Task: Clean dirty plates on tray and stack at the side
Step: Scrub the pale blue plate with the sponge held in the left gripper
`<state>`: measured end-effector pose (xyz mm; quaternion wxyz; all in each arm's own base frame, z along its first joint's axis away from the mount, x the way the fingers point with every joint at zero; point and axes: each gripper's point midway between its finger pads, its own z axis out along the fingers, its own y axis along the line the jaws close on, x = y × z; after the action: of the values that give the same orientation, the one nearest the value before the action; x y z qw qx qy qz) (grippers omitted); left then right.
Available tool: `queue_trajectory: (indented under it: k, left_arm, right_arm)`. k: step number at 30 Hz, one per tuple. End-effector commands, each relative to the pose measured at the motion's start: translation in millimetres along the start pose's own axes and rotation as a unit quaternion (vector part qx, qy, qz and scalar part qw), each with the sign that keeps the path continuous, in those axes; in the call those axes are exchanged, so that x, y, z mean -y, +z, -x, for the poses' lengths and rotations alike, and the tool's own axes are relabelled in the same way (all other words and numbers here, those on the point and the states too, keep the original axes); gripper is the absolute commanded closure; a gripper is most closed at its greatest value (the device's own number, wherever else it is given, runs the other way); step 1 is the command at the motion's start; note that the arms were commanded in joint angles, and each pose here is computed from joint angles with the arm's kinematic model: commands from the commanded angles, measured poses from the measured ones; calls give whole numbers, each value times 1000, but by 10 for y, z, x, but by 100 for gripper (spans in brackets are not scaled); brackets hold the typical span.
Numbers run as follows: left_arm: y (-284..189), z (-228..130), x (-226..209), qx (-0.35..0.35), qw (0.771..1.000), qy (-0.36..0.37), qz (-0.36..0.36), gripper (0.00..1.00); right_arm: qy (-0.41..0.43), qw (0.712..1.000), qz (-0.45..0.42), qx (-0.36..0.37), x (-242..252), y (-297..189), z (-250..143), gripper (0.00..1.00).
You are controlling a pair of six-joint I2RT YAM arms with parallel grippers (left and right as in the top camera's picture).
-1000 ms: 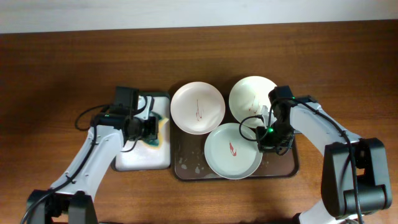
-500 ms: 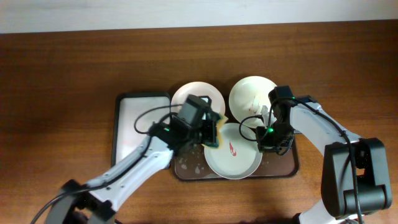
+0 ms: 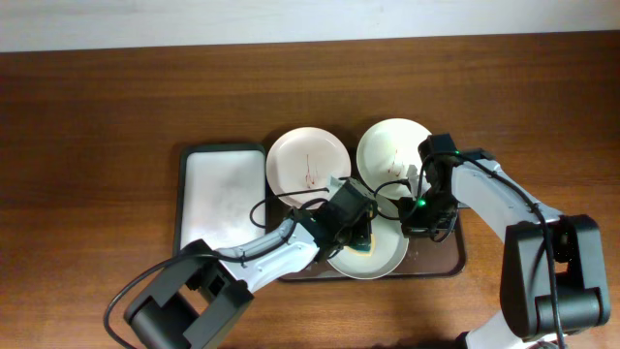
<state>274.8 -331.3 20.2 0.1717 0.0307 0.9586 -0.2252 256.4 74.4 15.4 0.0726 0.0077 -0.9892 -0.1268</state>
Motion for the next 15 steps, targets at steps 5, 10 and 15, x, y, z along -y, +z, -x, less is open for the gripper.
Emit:
queue_trajectory:
  k: [5, 10, 15]
  left_arm:
    - [211, -127, 77, 6, 1000, 19, 9, 100]
    - [200, -324, 305, -40, 998, 34, -45, 100]
    - [186, -455, 287, -71, 994, 64, -50, 100]
  right_arm:
    - [2, 1000, 5, -10, -27, 44, -44, 96]
    - [2, 1000, 5, -10, -27, 44, -44, 96]
    - [2, 1000, 5, -10, -27, 44, -44, 96]
